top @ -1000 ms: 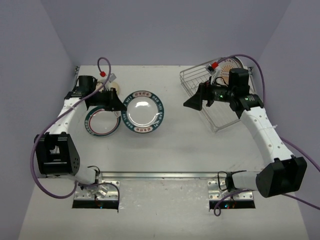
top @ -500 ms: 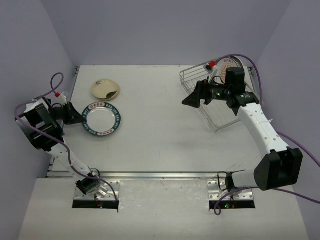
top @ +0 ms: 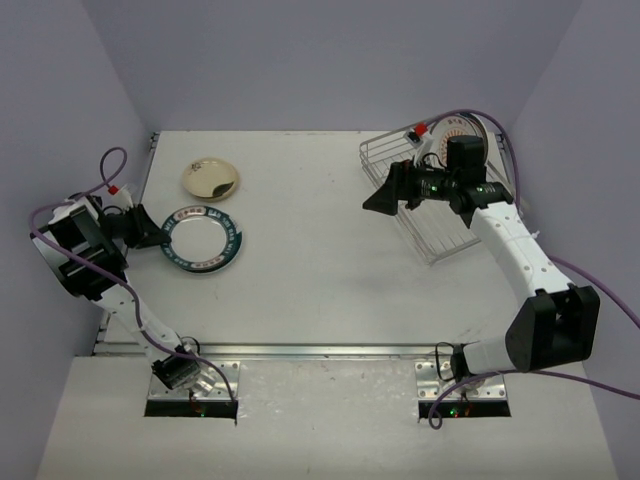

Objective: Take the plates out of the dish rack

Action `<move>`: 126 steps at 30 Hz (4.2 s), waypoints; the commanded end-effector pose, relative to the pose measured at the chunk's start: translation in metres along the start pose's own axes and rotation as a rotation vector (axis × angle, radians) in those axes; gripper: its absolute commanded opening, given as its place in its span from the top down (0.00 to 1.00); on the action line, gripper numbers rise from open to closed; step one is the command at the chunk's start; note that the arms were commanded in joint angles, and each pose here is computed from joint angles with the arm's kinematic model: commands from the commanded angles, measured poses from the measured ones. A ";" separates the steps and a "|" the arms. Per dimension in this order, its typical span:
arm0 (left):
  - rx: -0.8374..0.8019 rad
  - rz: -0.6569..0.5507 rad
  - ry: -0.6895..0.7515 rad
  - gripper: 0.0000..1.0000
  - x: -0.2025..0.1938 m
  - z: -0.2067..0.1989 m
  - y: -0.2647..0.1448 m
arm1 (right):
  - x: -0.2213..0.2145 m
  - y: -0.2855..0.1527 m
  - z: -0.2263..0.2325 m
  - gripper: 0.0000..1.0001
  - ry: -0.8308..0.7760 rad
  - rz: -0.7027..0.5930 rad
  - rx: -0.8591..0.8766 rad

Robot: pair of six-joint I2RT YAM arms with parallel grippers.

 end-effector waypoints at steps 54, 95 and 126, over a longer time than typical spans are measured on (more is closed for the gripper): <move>0.251 -0.569 0.923 0.41 -0.020 -0.197 -0.062 | 0.095 -0.102 -0.305 0.45 -0.410 0.224 -1.112; 0.227 -0.570 0.901 0.41 -0.020 -0.204 -0.064 | 0.092 -0.102 -0.293 1.00 -0.413 0.216 -1.035; -0.336 -0.264 0.911 0.19 -0.105 -0.317 -0.047 | 0.061 -0.030 0.031 1.00 -0.320 -0.063 -0.028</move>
Point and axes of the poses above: each gripper's point midway between its finger pads, its own y axis out along the fingers, its own z axis along the line the jaws close on, x = y × z, the point moved 5 cm from there along -y, back along the fingers, and after that the axes turned 11 degrees about -y, right-handed, at the moved point
